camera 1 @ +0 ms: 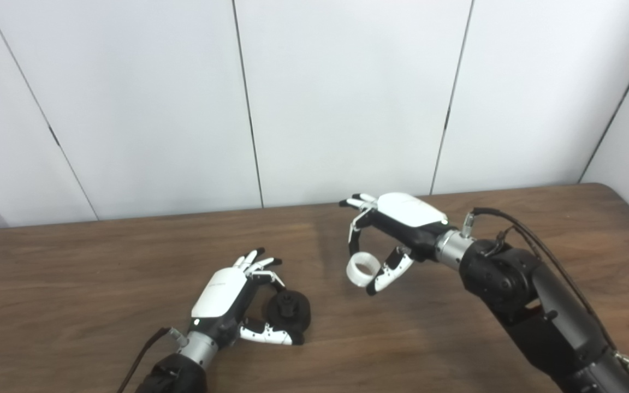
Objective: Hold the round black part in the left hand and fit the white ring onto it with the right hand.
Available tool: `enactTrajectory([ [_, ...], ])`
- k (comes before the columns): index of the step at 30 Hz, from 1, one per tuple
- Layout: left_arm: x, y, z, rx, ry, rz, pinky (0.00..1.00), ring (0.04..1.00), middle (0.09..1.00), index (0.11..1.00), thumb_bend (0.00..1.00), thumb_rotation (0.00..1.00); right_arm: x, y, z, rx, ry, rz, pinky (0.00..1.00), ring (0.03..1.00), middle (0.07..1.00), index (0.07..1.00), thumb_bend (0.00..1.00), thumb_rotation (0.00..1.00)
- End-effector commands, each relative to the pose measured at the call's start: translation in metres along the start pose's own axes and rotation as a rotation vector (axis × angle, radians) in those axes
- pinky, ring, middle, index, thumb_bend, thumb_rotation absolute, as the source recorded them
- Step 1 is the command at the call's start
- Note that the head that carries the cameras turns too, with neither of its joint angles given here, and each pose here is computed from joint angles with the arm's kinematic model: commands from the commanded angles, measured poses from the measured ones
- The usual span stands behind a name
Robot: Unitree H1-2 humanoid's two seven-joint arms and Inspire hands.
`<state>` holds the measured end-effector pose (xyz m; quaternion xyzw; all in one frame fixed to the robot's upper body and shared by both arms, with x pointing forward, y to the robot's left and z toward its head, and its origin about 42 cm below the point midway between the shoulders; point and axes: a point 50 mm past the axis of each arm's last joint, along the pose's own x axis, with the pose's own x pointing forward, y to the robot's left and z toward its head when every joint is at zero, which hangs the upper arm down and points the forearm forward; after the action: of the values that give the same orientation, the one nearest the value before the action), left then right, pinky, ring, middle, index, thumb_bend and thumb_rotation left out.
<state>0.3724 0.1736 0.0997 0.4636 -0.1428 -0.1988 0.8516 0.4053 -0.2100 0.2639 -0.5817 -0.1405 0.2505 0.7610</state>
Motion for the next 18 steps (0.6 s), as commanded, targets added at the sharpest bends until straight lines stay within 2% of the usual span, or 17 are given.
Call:
enactTrajectory([
  [1, -0.036, -0.081, 0.006, -0.097, 0.09, -0.207, 1.0, 1.0, 0.887, 0.479, 0.52, 0.05, 0.002, -0.023, 0.012, -0.038, -0.046, -0.07, 0.95, 1.0, 0.957, 0.479, 0.52, 0.13],
  [18, -0.032, -0.086, 0.02, -0.113, 0.065, -0.209, 1.0, 1.0, 0.888, 0.479, 0.52, 0.05, 0.015, -0.021, 0.029, -0.046, -0.109, -0.046, 0.95, 1.0, 0.958, 0.479, 0.52, 0.13],
])
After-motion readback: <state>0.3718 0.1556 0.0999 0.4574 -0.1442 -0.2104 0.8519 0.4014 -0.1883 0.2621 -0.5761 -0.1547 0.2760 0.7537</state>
